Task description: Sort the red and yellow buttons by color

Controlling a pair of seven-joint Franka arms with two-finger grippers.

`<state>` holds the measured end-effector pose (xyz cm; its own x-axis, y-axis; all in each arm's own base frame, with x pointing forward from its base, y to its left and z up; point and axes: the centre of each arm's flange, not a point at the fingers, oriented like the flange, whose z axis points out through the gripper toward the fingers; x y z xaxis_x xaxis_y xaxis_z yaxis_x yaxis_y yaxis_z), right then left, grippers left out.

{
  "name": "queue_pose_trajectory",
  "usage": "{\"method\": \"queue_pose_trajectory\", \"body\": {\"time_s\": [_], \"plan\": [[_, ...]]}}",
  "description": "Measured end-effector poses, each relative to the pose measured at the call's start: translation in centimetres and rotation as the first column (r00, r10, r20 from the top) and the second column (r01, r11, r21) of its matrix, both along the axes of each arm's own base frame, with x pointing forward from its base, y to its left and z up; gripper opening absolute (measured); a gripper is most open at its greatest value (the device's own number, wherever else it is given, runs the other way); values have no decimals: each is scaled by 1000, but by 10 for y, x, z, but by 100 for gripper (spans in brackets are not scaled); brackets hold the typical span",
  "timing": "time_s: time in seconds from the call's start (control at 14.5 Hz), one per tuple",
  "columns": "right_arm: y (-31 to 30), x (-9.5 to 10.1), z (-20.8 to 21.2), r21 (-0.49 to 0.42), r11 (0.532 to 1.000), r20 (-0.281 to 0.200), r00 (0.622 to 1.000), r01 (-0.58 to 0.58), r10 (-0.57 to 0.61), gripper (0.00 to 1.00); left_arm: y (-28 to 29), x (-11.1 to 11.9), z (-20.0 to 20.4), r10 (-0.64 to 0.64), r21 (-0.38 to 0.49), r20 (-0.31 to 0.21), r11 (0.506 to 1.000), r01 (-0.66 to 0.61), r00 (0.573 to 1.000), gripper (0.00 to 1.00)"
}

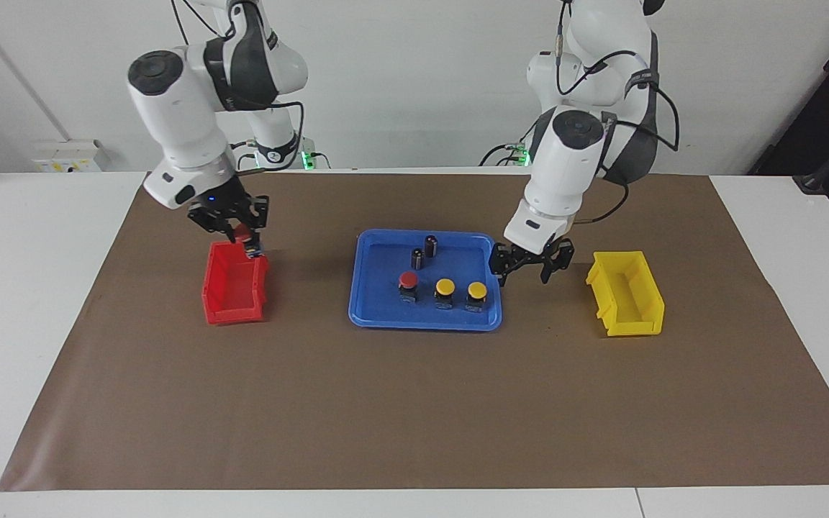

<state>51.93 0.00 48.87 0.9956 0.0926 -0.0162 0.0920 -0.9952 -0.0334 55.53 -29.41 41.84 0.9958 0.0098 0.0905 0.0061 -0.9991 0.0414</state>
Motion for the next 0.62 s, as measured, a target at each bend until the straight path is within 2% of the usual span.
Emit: {"method": "queue_pose_trajectory", "body": {"time_s": [0.14, 0.28, 0.62], "plan": [[-19, -9, -26, 2, 1000, 14, 1000, -7, 7, 41, -10, -1, -17, 7, -4, 2, 1000, -7, 1000, 81], [-14, -16, -54, -1, 1000, 28, 1000, -15, 15, 41, -22, -9, -28, 10, -13, 11, 1000, -10, 1000, 81], [-19, -28, -92, -2, 1000, 16, 1000, -2, 2, 41, -53, -35, -47, -4, -8, -5, 1000, 4, 1000, 81]]}}
